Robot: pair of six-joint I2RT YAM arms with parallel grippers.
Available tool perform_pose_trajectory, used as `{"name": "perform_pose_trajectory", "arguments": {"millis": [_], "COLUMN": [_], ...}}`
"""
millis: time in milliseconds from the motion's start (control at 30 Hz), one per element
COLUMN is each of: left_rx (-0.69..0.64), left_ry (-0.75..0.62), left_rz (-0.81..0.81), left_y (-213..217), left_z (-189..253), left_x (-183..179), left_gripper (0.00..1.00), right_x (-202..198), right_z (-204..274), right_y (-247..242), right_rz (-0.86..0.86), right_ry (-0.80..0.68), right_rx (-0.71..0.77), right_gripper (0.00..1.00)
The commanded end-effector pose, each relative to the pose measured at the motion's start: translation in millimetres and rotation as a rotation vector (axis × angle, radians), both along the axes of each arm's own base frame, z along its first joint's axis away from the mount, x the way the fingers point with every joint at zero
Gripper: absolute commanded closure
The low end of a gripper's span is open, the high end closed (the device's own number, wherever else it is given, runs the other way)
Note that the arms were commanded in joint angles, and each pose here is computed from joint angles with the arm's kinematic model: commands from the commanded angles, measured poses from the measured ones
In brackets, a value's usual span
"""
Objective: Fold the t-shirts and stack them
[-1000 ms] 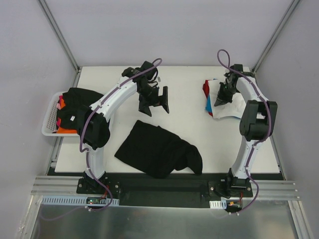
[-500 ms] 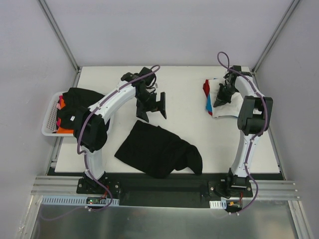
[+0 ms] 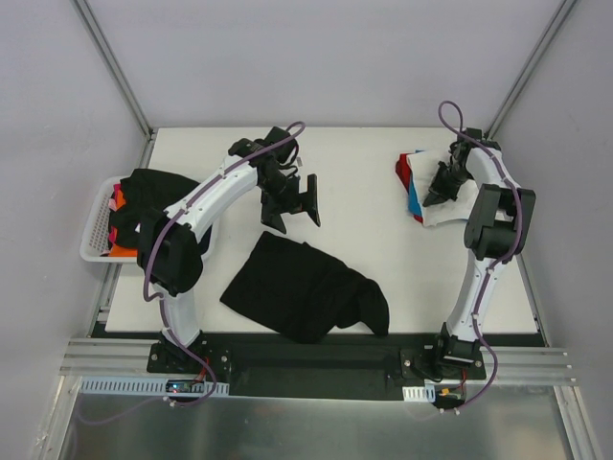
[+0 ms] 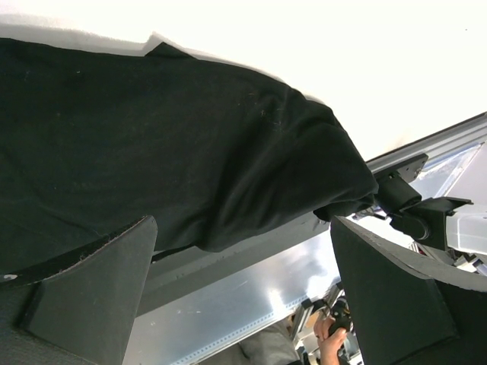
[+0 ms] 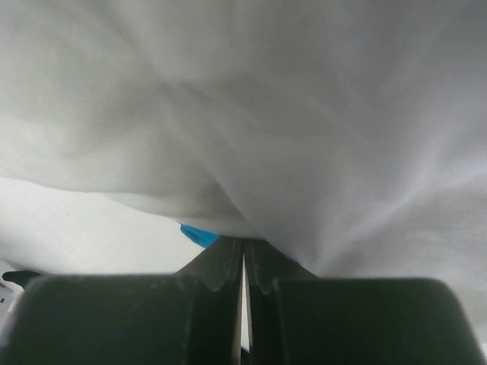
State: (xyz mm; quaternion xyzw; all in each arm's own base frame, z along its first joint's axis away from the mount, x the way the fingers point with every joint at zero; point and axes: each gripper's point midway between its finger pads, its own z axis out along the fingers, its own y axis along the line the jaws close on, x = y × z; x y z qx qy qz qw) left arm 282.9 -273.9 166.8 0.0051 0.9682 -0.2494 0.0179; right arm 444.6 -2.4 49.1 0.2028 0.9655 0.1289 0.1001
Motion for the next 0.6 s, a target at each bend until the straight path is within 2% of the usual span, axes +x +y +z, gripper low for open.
{"name": "perform_pose_trajectory", "arguments": {"millis": [0, 133, 300, 567], "left_rx": [-0.021, -0.019, -0.019, -0.044], "left_ry": [-0.031, -0.032, -0.033, -0.036], "left_rz": [0.002, 0.004, 0.004, -0.003], "left_y": [0, 1, 0, -10], "left_z": [15, 15, 15, 18], "left_x": [-2, -1, 0, 9], "left_gripper": [0.01, 0.01, 0.01, 0.01], "right_x": [12, 22, 25, 27], "right_z": [-1, 13, 60, 142], "right_y": [-12, 10, 28, -19], "right_rz": [-0.039, 0.018, 0.087, 0.013], "right_ry": [-0.014, -0.094, -0.240, -0.461], "right_rx": [-0.025, 0.089, 0.114, -0.128], "right_gripper": [0.99, 0.99, 0.99, 0.99]}}
